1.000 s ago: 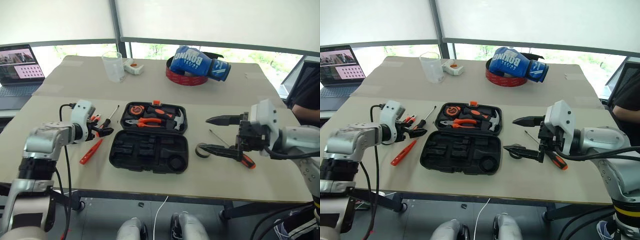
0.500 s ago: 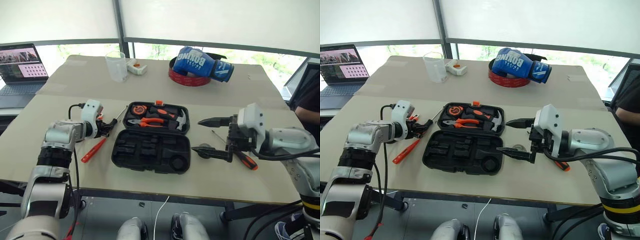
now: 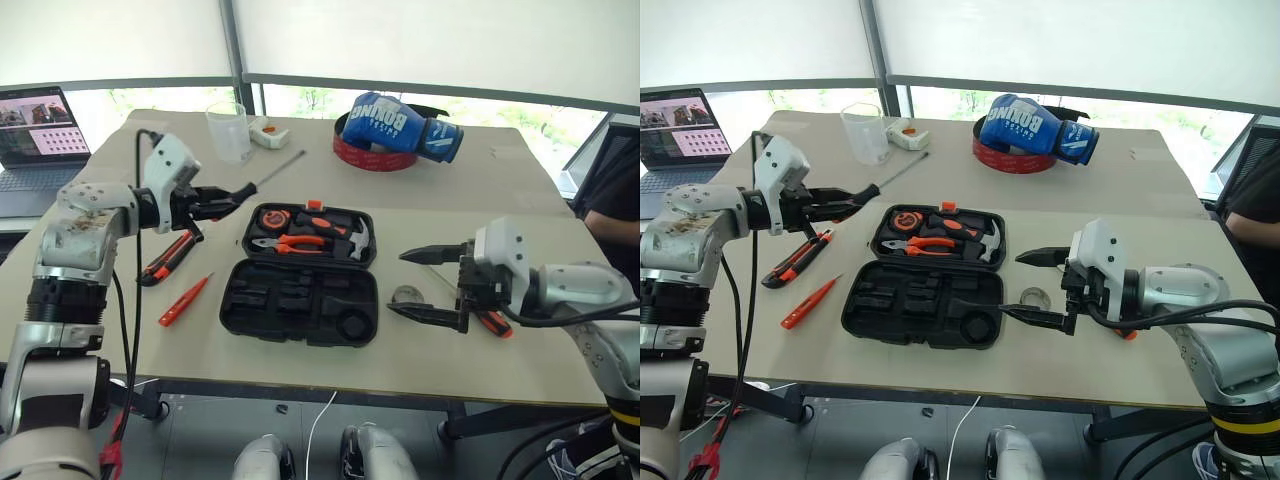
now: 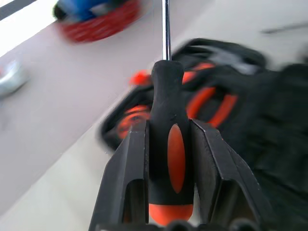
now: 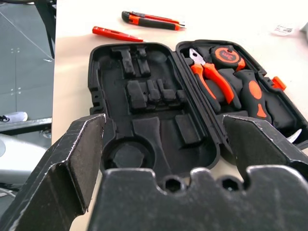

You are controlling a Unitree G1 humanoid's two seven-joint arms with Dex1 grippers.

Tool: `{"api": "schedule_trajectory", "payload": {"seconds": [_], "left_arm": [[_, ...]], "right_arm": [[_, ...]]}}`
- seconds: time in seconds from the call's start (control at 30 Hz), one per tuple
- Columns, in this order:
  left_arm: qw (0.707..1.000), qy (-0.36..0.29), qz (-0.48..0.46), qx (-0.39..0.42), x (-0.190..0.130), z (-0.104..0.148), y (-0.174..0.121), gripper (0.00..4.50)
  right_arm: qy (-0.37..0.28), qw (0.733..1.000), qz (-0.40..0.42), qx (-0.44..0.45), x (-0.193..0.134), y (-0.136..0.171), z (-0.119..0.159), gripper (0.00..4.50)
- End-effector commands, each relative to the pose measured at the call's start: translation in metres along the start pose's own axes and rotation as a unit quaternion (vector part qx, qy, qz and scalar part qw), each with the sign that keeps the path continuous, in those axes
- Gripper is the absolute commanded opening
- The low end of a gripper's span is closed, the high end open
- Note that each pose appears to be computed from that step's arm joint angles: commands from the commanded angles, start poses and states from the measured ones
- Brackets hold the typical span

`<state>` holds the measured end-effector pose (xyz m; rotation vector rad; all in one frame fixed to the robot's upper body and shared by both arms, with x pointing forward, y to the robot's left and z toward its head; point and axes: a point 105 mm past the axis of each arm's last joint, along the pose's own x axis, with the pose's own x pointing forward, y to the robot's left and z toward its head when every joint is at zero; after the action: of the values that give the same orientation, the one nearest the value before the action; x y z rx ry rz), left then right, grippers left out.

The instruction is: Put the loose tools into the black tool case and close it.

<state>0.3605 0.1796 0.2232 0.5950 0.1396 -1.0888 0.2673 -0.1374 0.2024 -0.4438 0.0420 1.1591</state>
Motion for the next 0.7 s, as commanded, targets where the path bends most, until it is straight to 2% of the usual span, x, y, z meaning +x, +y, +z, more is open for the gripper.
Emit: {"api": "schedule_trajectory", "payload": {"seconds": [0.03,0.27,0.47,0.7], "left_arm": [[0.99,0.041,-0.099,0.087,0.012,-0.007,-0.019,0.78],[0.972,0.1,-0.146,0.155,0.03,-0.033,-0.02,0.78],[0.971,0.107,-0.13,0.171,0.039,-0.042,-0.013,0.78],[0.977,0.085,-0.108,0.161,0.051,-0.038,-0.006,0.78]], "right_arm": [[-0.007,1.0,-0.01,-0.021,0.0,0.0,0.007,4.5],[-0.005,1.0,-0.024,-0.019,0.0,0.003,0.007,4.5],[-0.001,0.999,-0.035,-0.017,-0.004,0.004,0.007,4.5],[-0.001,0.999,-0.04,-0.017,-0.004,0.003,0.008,4.5]]}}
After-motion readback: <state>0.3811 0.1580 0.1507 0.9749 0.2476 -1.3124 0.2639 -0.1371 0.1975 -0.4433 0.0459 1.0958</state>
